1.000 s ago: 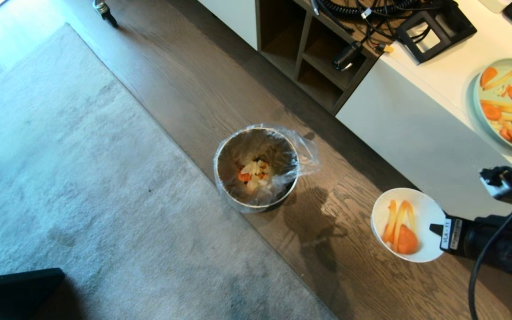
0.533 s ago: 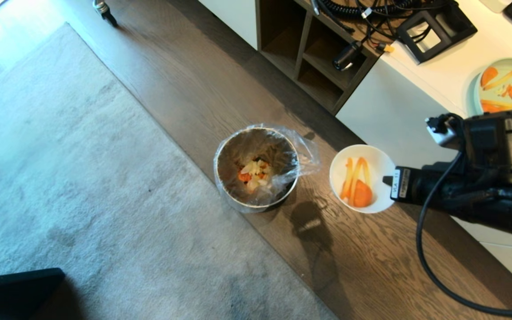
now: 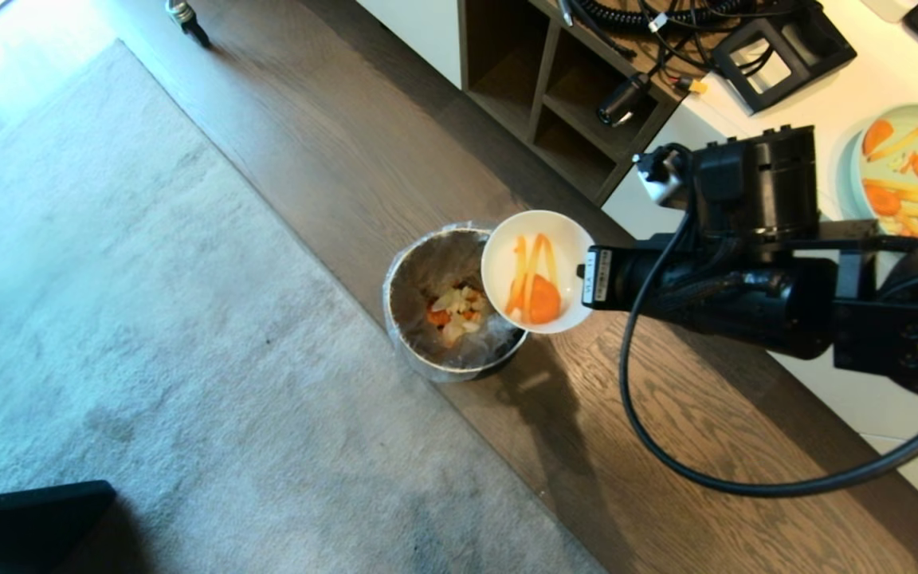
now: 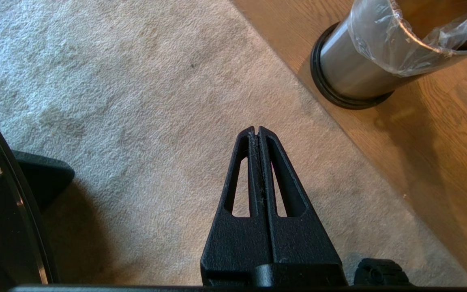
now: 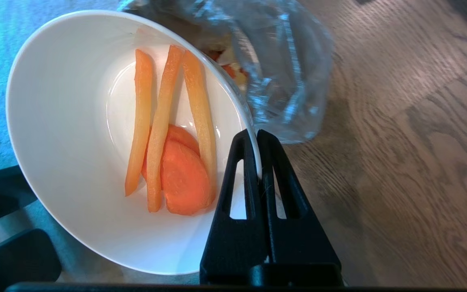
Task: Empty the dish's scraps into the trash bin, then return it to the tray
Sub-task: Move the bowl over the trash can, then pour the leftover food from the bowl into the trash can
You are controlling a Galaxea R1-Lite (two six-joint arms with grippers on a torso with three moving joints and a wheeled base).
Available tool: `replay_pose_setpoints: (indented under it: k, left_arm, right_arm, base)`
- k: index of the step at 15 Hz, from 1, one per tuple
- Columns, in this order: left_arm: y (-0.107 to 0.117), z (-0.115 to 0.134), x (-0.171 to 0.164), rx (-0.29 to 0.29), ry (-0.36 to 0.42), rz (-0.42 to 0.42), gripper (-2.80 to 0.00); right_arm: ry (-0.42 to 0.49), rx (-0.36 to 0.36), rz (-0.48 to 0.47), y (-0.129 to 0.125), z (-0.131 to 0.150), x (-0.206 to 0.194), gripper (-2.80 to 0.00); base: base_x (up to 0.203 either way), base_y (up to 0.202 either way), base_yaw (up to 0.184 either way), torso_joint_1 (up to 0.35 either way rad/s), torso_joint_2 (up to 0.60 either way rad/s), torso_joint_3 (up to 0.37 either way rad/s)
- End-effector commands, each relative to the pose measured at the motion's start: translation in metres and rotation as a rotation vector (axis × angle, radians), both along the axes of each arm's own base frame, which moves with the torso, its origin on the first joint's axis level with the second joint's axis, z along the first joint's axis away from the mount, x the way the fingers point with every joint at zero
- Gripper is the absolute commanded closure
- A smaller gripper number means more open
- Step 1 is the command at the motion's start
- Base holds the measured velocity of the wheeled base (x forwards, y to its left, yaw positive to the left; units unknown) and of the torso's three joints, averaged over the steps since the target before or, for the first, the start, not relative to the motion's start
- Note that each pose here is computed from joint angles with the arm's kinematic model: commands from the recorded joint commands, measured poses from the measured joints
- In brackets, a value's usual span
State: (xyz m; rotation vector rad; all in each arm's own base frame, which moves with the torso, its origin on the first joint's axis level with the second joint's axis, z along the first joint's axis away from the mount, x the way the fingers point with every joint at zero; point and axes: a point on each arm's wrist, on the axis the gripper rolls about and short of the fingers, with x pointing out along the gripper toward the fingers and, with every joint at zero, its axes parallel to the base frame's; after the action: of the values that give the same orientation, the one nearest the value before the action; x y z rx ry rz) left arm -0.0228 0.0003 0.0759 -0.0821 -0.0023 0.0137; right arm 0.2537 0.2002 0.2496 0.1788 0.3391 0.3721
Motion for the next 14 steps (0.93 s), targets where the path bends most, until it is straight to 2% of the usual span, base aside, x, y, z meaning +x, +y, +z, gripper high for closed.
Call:
replay_pose_setpoints:
  k: [1,3,5,8,9,11,14]
  left_arm:
    - [0.000,0.000,0.000,-0.001,0.000,0.000,0.00]
    - [0.000,0.000,0.000,-0.001,0.000,0.000,0.00]
    - [0.000,0.000,0.000,-0.002,-0.001,0.000,0.00]
    - [0.000,0.000,0.000,-0.002,0.000,0.000,0.00]
    - [0.000,0.000,0.000,-0.002,-0.001,0.000,0.00]
    - [0.000,0.000,0.000,-0.001,-0.001,0.000,0.00]
    - [0.000,0.000,0.000,-0.002,-0.001,0.000,0.00]
  right_arm:
    - [-0.009,0.004,0.049,0.024,-0.004,0.002,0.00]
    - [-0.056,0.038,0.059,0.031,-0.004,0.006,0.00]
    - [-0.105,0.037,0.073,0.034,-0.006,0.007,0.00]
    - [-0.165,0.081,0.076,0.035,-0.014,0.007,0.00]
    - [-0.193,0.073,0.080,0.035,-0.020,0.007,0.00]
    - [-0.283,0.008,0.096,0.036,-0.036,0.009,0.00]
    - [-0.428,-0.131,0.116,0.043,-0.060,0.017,0.00]
  base:
    - [0.000,0.000,0.000,0.000,0.00,0.000]
    - [0.000,0.000,0.000,0.000,0.00,0.000]
    - [0.000,0.000,0.000,0.000,0.00,0.000]
    - [0.000,0.000,0.000,0.000,0.00,0.000]
    - [0.000,0.000,0.000,0.000,0.00,0.000]
    - [0.000,0.000,0.000,0.000,0.00,0.000]
    - [0.000,0.000,0.000,0.000,0.00,0.000]
